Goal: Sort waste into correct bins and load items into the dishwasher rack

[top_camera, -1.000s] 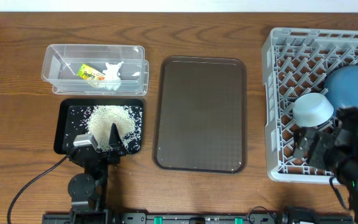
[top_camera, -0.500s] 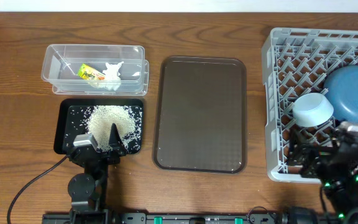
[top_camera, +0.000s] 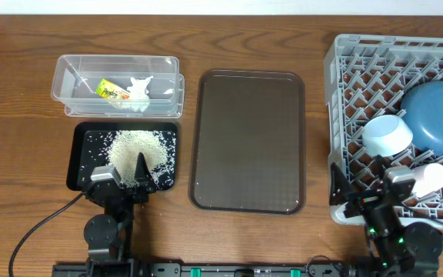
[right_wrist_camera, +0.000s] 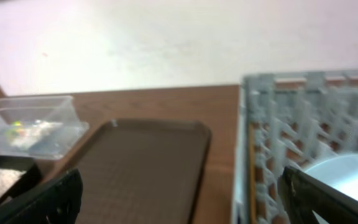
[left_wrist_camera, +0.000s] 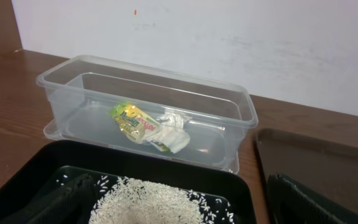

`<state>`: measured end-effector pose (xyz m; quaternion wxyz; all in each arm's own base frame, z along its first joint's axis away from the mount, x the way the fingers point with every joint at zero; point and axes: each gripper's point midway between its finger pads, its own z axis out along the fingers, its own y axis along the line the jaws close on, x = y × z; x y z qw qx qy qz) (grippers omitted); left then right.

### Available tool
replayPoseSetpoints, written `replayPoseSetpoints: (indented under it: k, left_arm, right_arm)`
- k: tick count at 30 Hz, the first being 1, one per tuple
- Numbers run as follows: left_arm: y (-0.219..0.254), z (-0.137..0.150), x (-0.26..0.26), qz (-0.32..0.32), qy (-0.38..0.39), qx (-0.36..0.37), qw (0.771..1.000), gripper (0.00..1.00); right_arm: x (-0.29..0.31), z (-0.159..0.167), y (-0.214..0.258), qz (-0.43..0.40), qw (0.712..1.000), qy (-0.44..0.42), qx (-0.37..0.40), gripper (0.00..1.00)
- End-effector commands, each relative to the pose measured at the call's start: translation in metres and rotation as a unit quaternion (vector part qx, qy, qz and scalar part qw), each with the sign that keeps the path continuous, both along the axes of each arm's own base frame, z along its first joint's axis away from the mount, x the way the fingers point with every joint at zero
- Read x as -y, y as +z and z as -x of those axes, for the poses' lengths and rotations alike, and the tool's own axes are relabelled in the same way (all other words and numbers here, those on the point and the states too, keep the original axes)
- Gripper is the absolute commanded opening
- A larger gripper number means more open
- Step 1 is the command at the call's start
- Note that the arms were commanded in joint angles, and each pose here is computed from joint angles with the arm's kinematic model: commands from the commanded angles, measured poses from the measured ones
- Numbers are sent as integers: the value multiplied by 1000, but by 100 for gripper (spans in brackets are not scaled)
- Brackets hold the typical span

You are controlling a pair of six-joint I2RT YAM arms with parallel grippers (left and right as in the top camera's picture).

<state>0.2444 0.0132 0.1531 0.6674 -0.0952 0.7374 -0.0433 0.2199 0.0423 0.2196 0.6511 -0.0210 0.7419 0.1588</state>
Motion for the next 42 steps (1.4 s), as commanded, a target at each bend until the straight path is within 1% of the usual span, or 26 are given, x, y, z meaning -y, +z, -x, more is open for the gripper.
replayPoseSetpoints:
  k: [1,9,14,18,23,25,28,34,42]
  left_arm:
    - [-17,1,-2,-7,6,-25,1000,90]
    - [-17,1,-2,-7,6,-25,1000,90]
    - [-17,1,-2,-7,6,-25,1000,91]
    - [-17,1,-2,-7,6,-25,1000,91]
    - [-17,1,-2,-7,6,-25,1000,90]
    - [-17,1,-2,-7,6,-25,1000,91]
    - [-17,1,-2,-7,6,-25,1000,90]
    - [-17,1,-2,-7,6,-25,1000,90]
    - [-17,1,-2,-7,6,-25,1000,91]
  right_arm:
    - [3,-3,-5,-25,999,-14,22,99]
    - [11,-16,-15,-36,997,-37,55,99]
    - [20,-22,-31,-35,996,-61,52,99]
    - [27,-26,-35,-35,994,-83,65,99]
    - [42,-27,-38,-26,990,-127,61,99]
    - [43,-27,-44,-8,990,-129,52,99]
    - [43,-26,-63,19,992,-127,17,99]
    - [42,-26,-63,57,991,-121,22,99]
    - [43,-26,-62,57,991,-123,23,99]
